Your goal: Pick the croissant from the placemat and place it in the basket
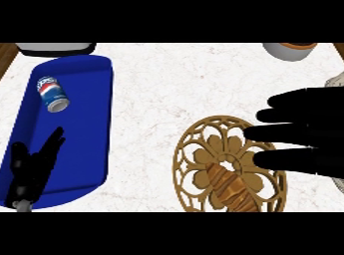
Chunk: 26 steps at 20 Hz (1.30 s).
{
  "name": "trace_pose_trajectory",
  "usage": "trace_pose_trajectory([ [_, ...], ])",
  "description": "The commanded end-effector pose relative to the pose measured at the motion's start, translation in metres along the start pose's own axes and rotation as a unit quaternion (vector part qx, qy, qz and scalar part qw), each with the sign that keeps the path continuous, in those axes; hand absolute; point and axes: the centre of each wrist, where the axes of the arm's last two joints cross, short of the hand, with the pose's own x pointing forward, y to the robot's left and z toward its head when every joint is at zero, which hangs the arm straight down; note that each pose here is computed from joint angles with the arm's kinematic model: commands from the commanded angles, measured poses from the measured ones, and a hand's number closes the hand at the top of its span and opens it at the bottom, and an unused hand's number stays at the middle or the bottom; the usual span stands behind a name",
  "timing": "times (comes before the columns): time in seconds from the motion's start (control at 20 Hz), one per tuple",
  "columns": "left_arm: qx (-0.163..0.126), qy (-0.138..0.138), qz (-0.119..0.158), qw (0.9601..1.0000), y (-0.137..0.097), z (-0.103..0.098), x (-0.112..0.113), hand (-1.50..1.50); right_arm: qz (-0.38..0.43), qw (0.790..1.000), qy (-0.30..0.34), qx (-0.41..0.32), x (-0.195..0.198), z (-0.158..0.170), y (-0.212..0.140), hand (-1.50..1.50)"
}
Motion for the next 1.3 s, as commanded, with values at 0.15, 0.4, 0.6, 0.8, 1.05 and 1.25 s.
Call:
trace_pose_trajectory([
  [0.15, -0.028, 0.061, 0.015, 0.9976, -0.027, 0.007, -0.041, 0.0, -0.008, 0.999, -0.008, 0.047, -0.006, -0.007, 0.004, -1.5],
  [0.4, -0.024, 0.071, 0.014, 0.9971, -0.017, 0.008, -0.03, 0.0, -0.028, 0.999, -0.015, 0.035, -0.007, -0.019, 0.026, -1.5],
  [0.6, -0.022, 0.063, 0.014, 0.9977, -0.025, 0.015, -0.04, 0.0, -0.043, 0.998, -0.027, 0.023, -0.007, -0.033, 0.053, -1.5],
  [0.8, -0.02, 0.066, 0.019, 0.9975, -0.013, 0.031, -0.028, 0.0, -0.047, 0.998, -0.027, 0.019, -0.006, -0.043, 0.067, -1.5],
  [1.05, -0.02, 0.06, 0.023, 0.9977, -0.027, 0.023, -0.032, 0.0, -0.021, 0.999, -0.003, 0.048, -0.002, -0.059, 0.087, -1.5],
  [1.25, -0.013, 0.066, 0.023, 0.9974, -0.019, 0.026, -0.027, 0.0, -0.023, 0.998, 0.009, 0.061, -0.009, -0.071, 0.11, -1.5],
])
